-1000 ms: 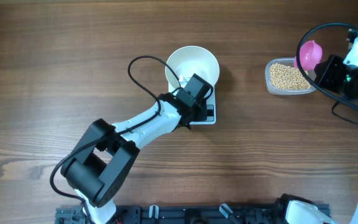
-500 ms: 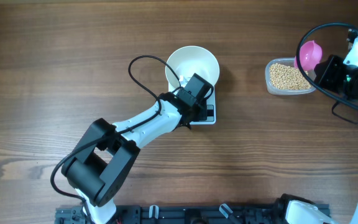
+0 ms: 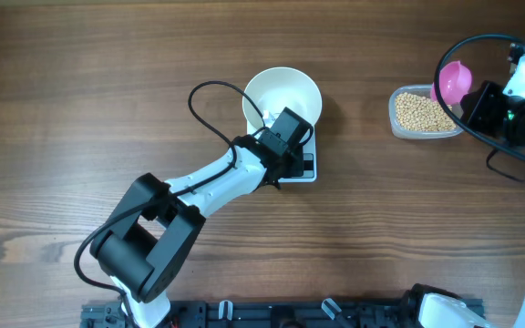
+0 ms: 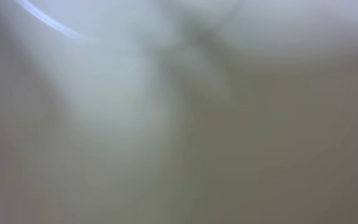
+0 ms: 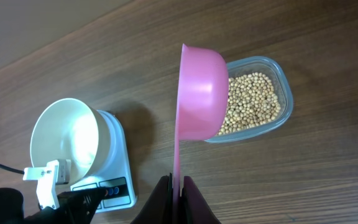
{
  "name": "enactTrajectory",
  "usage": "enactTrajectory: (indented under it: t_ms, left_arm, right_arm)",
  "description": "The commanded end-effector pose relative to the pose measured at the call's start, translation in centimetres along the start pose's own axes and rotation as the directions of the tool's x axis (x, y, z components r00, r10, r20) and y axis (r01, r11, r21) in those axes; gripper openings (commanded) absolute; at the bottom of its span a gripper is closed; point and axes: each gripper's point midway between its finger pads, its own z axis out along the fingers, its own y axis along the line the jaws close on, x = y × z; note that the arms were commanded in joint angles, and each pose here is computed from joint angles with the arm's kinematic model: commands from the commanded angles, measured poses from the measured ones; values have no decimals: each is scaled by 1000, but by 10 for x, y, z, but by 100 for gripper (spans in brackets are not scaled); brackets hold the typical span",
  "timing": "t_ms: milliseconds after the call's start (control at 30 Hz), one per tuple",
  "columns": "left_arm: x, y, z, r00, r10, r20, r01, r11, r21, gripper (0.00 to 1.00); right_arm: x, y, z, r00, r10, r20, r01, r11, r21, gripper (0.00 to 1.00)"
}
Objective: Scoop item into bowl and weigh 150g on scale
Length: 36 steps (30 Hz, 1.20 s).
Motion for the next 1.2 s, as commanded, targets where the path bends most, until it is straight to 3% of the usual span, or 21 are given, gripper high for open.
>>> enactTrajectory:
  t_ms: [0,1167]
  left_arm:
    - [15,7,13,998,24,-58,-25,999,-22,4]
    - [30,26,28,994,20,-111,-31,995,-98,4]
  right_arm:
    - [1,-2,3,1000,-17,-10,17,1000,9,4]
    - [7,-3,3,999,-11,-33,12,1000,13,4]
